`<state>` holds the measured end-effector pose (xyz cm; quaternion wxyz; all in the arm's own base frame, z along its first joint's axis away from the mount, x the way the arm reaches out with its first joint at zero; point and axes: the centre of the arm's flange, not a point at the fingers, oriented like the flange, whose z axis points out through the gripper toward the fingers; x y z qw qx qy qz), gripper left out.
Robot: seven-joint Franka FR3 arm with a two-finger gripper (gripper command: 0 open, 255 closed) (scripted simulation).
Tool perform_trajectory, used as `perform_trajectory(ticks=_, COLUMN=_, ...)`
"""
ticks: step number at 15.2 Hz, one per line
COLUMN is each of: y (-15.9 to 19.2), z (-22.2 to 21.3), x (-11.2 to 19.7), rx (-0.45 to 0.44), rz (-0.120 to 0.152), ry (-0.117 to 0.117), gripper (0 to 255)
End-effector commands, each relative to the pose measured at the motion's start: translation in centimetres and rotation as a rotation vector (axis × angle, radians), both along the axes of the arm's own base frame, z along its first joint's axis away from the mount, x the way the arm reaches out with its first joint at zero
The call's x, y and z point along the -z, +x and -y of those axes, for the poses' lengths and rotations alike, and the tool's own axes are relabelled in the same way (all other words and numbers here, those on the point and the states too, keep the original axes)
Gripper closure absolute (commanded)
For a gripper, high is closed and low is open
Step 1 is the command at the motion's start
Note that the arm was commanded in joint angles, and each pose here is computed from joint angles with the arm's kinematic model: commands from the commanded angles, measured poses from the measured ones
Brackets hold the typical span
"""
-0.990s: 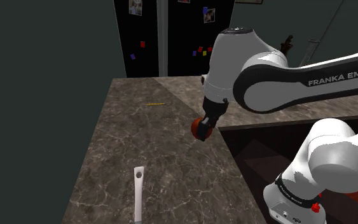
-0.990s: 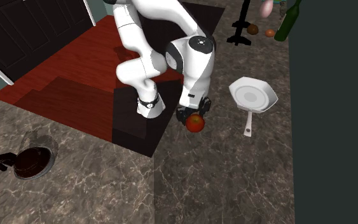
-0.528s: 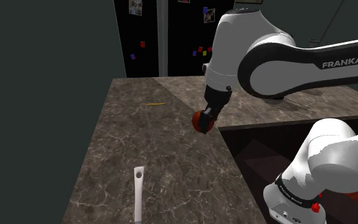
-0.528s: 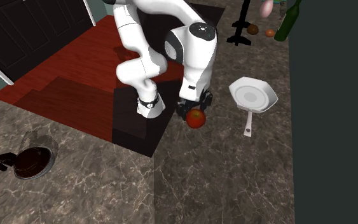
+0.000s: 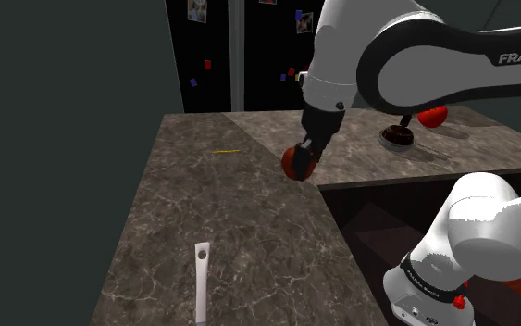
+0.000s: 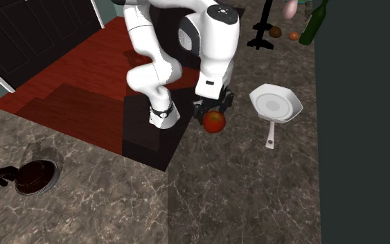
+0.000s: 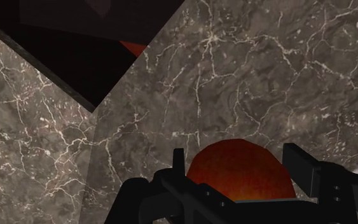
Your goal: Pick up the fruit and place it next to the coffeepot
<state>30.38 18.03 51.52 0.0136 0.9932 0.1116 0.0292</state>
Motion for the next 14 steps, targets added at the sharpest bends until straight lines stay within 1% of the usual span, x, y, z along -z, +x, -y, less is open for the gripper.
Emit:
perform_trajectory(ticks=1, y=0.1, z=0.0, x=-1.1, rx=0.0, rz=0.0, ry=0.0, gripper=255)
perform_trajectory(ticks=5, y=0.1, z=0.0, x=-2.8, rx=0.0, rz=0.0, ry=0.0, gripper=255)
perform_trajectory(ticks=14, y=-1.4, z=11.8, x=-2.8, rx=0.0, rz=0.0, ry=0.0, gripper=255)
